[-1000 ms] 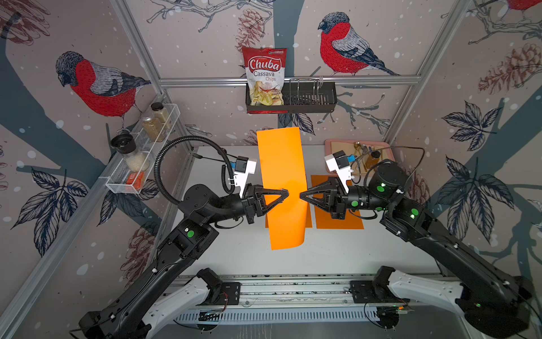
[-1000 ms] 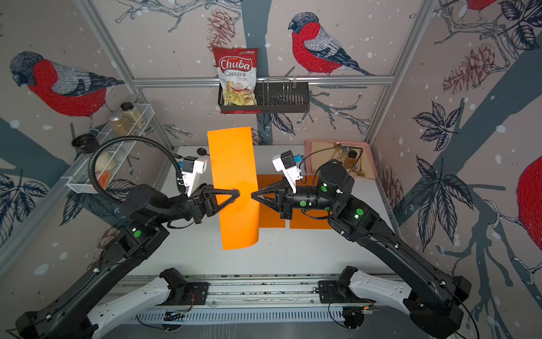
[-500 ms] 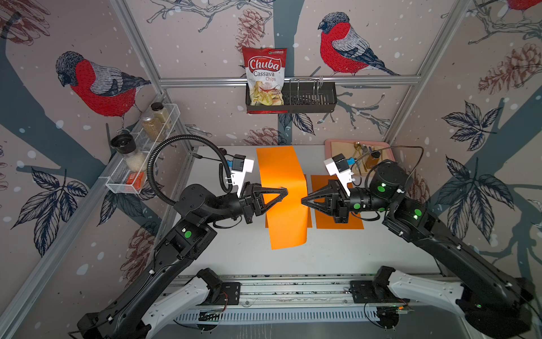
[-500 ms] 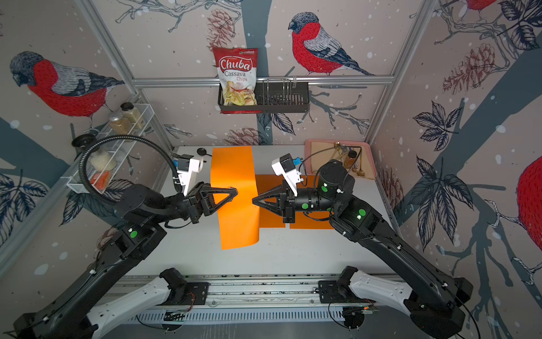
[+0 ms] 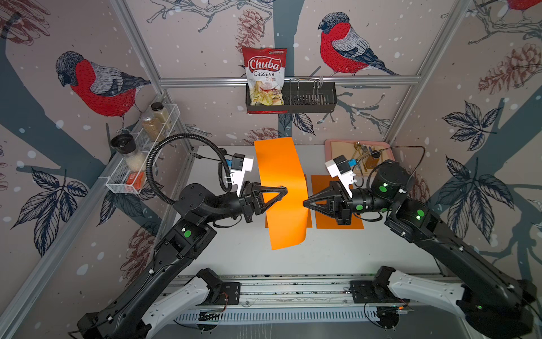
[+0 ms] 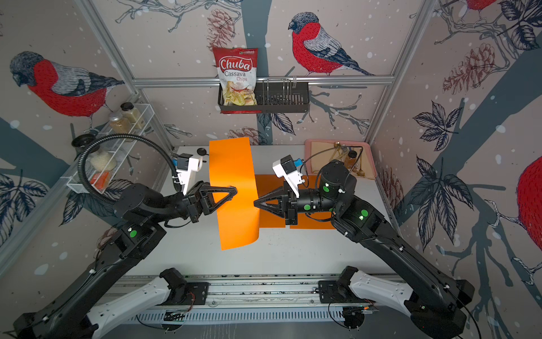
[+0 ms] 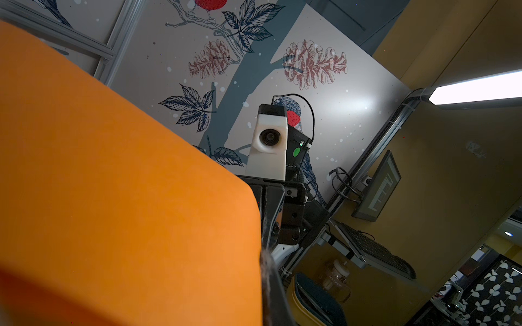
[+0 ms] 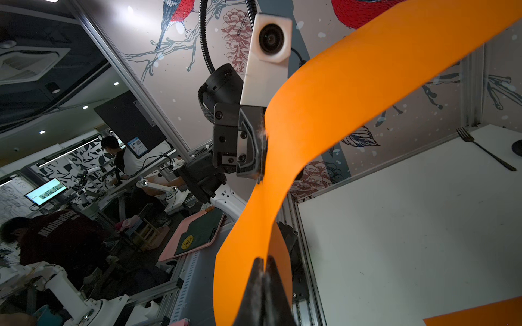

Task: Fold the rectangular paper in half along the long edge
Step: Fold the paper.

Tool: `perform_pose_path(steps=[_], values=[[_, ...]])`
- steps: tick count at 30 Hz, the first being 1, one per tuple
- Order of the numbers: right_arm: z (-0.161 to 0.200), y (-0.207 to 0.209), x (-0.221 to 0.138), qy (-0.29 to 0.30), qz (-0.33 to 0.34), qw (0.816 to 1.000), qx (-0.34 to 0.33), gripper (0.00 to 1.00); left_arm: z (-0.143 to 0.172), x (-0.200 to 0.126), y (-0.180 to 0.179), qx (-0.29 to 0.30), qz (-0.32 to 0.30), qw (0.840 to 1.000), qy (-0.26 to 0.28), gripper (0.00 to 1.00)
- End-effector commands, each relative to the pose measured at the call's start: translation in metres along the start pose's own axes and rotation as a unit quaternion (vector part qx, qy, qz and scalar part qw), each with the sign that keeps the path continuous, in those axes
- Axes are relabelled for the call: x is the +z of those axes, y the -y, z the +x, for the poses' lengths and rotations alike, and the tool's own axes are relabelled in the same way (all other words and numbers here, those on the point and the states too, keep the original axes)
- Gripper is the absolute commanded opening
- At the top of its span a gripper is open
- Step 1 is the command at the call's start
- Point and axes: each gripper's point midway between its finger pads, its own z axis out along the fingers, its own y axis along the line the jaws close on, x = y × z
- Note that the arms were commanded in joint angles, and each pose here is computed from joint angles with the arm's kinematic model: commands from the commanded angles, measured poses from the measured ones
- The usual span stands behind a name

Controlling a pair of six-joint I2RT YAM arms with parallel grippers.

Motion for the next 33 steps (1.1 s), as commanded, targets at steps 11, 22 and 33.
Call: perform_pose_path(steps=[11,22,33], values=[[0.012,-0.008,-0.001,-0.026,-0.024,0.999,-0.005,0.07,-0.009,-0.001,0.010,0.022,0.014,1.000,0.014,0.00],[0.021,-0.008,-0.001,-0.037,-0.029,0.999,-0.001,0.01,-0.011,-0.001,0.012,0.023,0.015,0.999,0.016,0.00],[0.029,-0.010,0.000,-0.048,-0.035,0.998,0.005,0.11,-0.013,-0.001,0.014,0.023,0.021,0.999,0.020,0.00]])
